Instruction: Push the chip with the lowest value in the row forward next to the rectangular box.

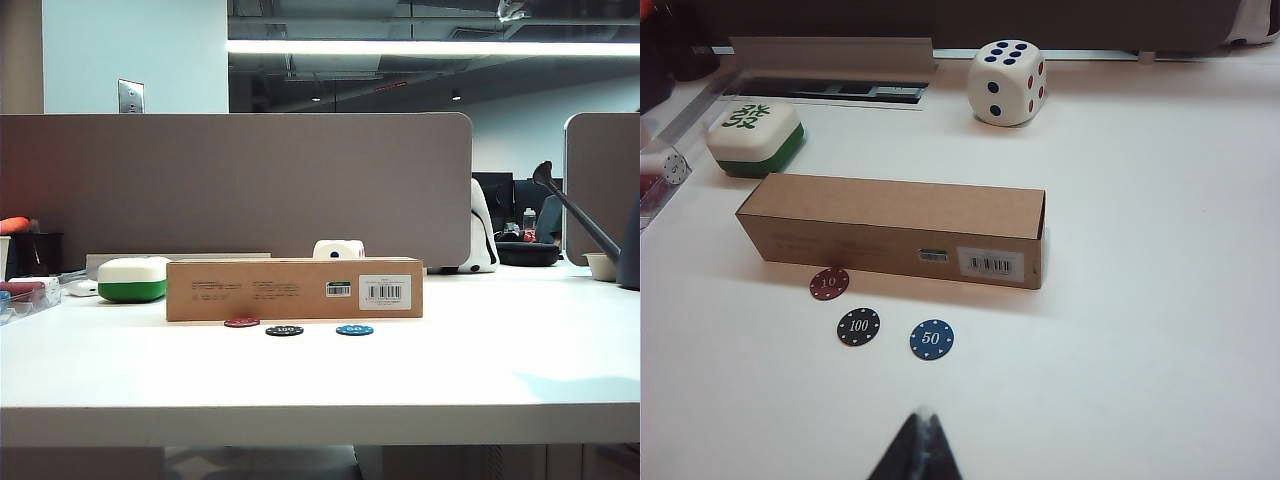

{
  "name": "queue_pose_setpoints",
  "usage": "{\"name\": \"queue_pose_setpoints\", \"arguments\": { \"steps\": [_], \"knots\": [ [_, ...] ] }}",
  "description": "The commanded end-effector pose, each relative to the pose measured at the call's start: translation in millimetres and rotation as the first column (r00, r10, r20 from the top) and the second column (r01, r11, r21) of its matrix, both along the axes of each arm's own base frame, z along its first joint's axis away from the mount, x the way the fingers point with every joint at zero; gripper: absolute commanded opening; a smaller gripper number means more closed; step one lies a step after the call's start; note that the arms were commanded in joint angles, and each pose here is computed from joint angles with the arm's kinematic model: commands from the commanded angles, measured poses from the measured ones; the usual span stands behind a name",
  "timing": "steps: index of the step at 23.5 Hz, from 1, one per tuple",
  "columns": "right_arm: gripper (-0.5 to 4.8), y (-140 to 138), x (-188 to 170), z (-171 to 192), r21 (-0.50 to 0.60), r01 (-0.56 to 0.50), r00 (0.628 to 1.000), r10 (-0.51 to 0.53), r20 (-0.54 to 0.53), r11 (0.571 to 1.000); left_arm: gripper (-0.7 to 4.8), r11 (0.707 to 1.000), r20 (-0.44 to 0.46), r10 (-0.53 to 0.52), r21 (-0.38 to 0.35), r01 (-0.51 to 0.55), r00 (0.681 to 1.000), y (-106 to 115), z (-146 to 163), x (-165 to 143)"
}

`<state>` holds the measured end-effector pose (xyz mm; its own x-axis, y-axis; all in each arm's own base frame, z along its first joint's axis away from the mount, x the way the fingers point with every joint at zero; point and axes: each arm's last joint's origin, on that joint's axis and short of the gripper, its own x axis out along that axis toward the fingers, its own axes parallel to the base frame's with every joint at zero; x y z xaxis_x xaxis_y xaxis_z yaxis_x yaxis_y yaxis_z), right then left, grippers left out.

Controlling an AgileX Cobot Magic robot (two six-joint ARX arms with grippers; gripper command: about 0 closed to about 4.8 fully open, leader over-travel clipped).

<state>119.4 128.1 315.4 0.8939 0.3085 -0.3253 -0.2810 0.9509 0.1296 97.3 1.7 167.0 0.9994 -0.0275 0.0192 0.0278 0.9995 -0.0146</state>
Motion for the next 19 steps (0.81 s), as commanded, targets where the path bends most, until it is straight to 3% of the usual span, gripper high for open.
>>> {"name": "queue_pose_setpoints", "arguments": {
  "steps": [1, 15, 19],
  "knots": [
    [-0.05, 0.0, 0.0, 1.7, 0.01, 0.006, 1.0, -0.006, 0.008, 1.0, -0.05, 1.0, 0.009, -0.003, 0.005, 0.003, 1.0, -0.1, 1.1, 0.0],
    [-0.05, 0.0, 0.0, 1.7, 0.01, 0.006, 1.0, -0.006, 0.009, 1.0, -0.05, 1.0, 0.009, -0.003, 0.005, 0.003, 1.0, -0.1, 1.1, 0.0],
    [-0.05, -3.4, -1.8, 0.3, -0.033, 0.006, 1.0, -0.006, 0.003, 0.999, -0.05, 1.0, 0.009, -0.003, 0.005, 0.003, 1.0, -0.1, 1.1, 0.0]
  ]
}}
